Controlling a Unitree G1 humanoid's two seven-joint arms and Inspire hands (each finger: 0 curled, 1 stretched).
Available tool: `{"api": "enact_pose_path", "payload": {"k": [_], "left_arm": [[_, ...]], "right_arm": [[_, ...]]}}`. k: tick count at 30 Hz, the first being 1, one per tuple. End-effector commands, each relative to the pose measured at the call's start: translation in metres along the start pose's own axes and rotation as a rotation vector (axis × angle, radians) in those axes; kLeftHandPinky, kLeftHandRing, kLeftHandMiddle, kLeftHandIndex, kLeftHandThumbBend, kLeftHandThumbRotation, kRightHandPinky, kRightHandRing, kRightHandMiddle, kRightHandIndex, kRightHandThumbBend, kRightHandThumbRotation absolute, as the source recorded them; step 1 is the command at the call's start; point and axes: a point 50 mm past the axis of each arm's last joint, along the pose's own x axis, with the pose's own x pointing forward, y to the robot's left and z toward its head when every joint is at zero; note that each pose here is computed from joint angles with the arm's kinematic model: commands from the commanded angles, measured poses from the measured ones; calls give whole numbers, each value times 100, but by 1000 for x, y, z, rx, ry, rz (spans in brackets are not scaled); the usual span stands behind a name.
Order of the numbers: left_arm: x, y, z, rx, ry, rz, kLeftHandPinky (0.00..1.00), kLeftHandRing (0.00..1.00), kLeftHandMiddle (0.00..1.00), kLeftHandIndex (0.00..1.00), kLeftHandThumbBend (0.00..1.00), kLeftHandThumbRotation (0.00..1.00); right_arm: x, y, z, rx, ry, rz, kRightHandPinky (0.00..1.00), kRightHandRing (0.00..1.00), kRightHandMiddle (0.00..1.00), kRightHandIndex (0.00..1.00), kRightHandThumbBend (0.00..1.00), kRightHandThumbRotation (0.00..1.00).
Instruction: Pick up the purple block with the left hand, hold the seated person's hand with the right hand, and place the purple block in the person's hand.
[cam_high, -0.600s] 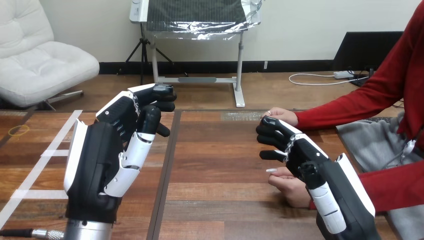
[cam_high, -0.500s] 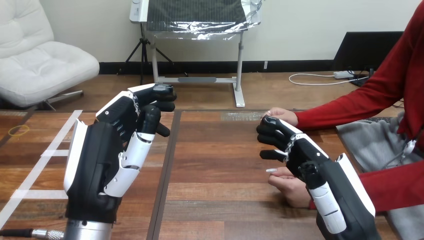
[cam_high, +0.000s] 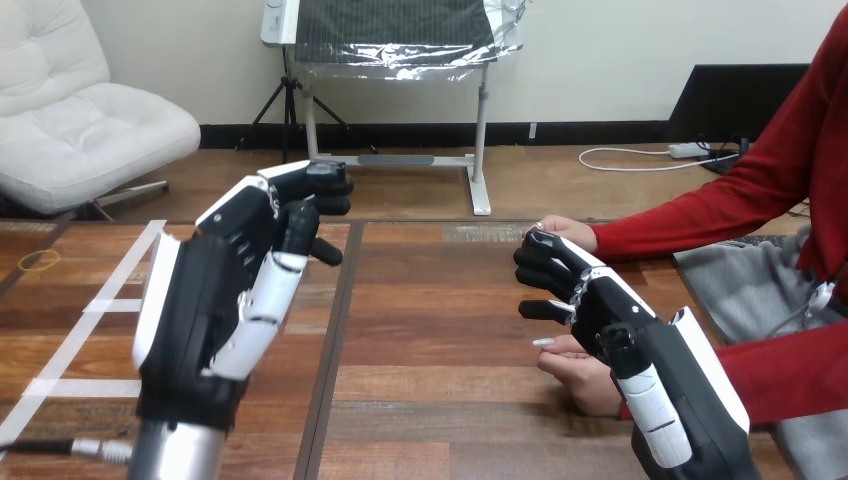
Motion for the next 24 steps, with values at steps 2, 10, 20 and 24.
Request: {"api": "enact_pose_path", "payload": {"k": [2, 10, 20, 24], "left_arm": [[25, 11, -5, 52, -26, -23, 51, 70, 72, 68, 40, 77], [43, 24, -21, 136, 11, -62, 58, 73, 74, 71, 40, 76], [68, 44, -44, 276, 112, -79, 64, 75, 77, 74, 47, 71], [76, 51, -51, 324, 145, -90, 65, 76, 78, 76, 48, 69]], "right_arm": [[11, -3, 13, -10, -88, -8, 78, 87, 88, 88, 68, 100], [11, -3, 13, -14, -88, -7, 78, 87, 88, 88, 68, 100], [11, -3, 13, 9, -87, -3, 78, 88, 88, 88, 68, 100], [11, -2, 13, 15, -87, -11, 78, 87, 88, 88, 68, 100]]}}
